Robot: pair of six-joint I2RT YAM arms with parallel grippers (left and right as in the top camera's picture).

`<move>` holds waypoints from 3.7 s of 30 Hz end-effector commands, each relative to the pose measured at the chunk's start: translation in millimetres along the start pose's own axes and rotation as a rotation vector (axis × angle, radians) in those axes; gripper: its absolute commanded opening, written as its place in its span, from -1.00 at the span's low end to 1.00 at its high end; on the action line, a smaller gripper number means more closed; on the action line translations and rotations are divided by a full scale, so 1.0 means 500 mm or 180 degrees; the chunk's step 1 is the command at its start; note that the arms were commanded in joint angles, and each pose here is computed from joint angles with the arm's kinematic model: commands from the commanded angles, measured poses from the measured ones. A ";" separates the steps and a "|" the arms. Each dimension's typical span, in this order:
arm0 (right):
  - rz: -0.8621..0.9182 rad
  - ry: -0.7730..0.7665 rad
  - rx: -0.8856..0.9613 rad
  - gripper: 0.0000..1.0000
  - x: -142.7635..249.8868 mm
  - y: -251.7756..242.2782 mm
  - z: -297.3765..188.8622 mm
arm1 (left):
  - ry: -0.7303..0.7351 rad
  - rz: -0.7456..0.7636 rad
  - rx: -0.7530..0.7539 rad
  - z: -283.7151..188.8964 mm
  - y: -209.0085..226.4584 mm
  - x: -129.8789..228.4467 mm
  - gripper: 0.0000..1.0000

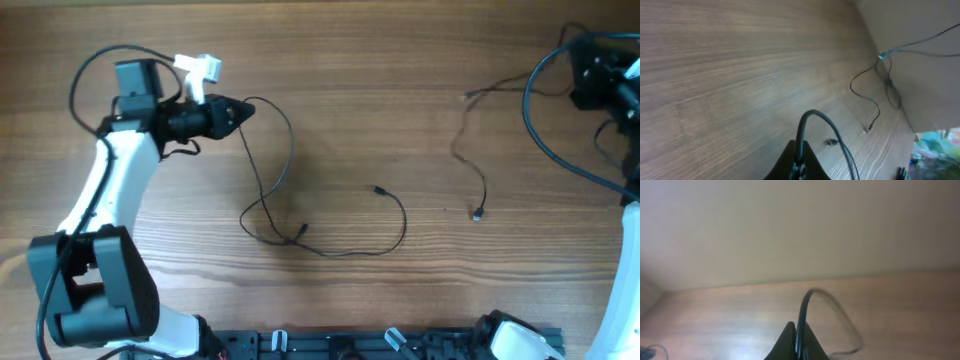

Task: Untangle cables

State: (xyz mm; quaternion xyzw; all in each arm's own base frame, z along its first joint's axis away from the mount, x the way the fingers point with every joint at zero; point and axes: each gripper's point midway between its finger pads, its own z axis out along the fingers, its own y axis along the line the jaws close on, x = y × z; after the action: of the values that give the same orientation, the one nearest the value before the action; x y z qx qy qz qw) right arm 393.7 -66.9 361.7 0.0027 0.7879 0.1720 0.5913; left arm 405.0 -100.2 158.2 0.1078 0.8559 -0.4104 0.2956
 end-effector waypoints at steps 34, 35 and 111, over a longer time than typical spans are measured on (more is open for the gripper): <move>-0.0104 0.1626 0.2335 -0.65 0.362 -0.638 0.374 | 0.0245 0.0194 -0.0849 0.102 -0.008 0.030 -0.92; -0.0075 0.1773 0.2293 -0.21 0.383 -0.622 0.373 | 0.0245 0.0194 -0.0849 0.102 -0.008 0.030 -0.92; 0.0452 0.2020 0.1361 0.04 0.487 -0.208 0.445 | -0.0578 -0.3143 -0.2077 0.042 0.104 0.076 1.00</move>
State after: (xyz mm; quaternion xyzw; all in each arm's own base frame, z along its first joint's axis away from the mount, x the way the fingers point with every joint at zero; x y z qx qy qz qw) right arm 546.4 -80.6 63.2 0.0996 0.9483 -0.0307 0.2997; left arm 404.8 -87.1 91.5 -0.4436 0.8527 -0.2329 0.1480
